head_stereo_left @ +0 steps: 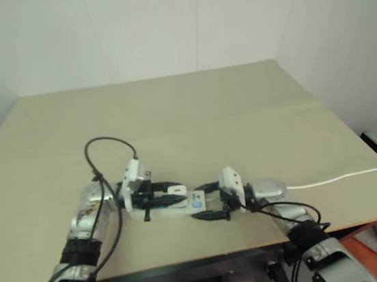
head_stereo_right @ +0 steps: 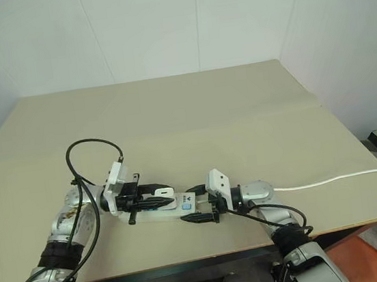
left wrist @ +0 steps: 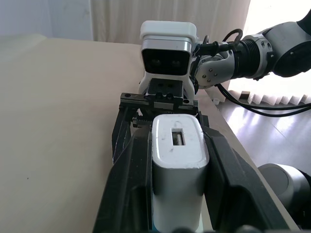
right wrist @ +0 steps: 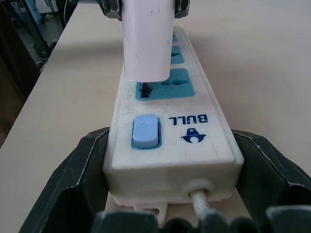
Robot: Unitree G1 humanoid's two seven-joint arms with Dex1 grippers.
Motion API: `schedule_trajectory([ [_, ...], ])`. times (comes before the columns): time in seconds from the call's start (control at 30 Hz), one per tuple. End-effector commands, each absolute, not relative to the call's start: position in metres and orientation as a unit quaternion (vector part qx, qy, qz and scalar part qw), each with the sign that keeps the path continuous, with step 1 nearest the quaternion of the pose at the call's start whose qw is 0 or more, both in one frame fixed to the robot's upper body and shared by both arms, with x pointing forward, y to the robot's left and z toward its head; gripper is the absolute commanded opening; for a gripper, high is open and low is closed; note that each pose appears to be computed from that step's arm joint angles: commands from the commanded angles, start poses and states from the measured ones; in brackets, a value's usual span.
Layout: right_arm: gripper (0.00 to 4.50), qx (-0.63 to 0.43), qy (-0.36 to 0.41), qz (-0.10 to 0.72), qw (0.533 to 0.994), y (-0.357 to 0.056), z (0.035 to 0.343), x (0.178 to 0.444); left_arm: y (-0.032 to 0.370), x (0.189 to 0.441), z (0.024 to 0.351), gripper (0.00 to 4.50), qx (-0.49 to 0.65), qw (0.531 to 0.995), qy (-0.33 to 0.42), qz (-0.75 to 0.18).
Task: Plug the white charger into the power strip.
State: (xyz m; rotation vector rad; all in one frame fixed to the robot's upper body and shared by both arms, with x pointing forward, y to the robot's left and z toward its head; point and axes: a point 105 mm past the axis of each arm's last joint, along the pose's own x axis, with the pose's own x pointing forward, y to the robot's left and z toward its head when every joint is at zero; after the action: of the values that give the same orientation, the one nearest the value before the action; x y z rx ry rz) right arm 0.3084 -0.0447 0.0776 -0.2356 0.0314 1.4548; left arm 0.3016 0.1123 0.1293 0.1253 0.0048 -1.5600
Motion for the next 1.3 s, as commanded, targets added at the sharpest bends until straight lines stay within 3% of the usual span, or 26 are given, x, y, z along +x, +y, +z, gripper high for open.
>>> schedule_trajectory([
  [0.03,3.44,-0.107,0.046,0.674,0.73,-0.042,0.062,0.3,0.112,0.3,0.13,1.02,0.066,0.702,0.002,-0.709],
  [0.47,3.44,-0.106,0.047,0.675,0.729,-0.042,0.062,0.299,0.131,0.303,0.12,1.02,0.073,0.724,0.026,-0.686],
  [0.87,3.44,-0.107,0.048,0.674,0.729,-0.042,0.062,0.301,0.156,0.297,0.098,1.02,0.123,0.701,0.086,-0.697],
  [1.3,3.44,-0.108,0.048,0.672,0.731,-0.042,0.062,0.301,0.141,0.298,0.096,1.02,0.125,0.7,0.078,-0.699],
])
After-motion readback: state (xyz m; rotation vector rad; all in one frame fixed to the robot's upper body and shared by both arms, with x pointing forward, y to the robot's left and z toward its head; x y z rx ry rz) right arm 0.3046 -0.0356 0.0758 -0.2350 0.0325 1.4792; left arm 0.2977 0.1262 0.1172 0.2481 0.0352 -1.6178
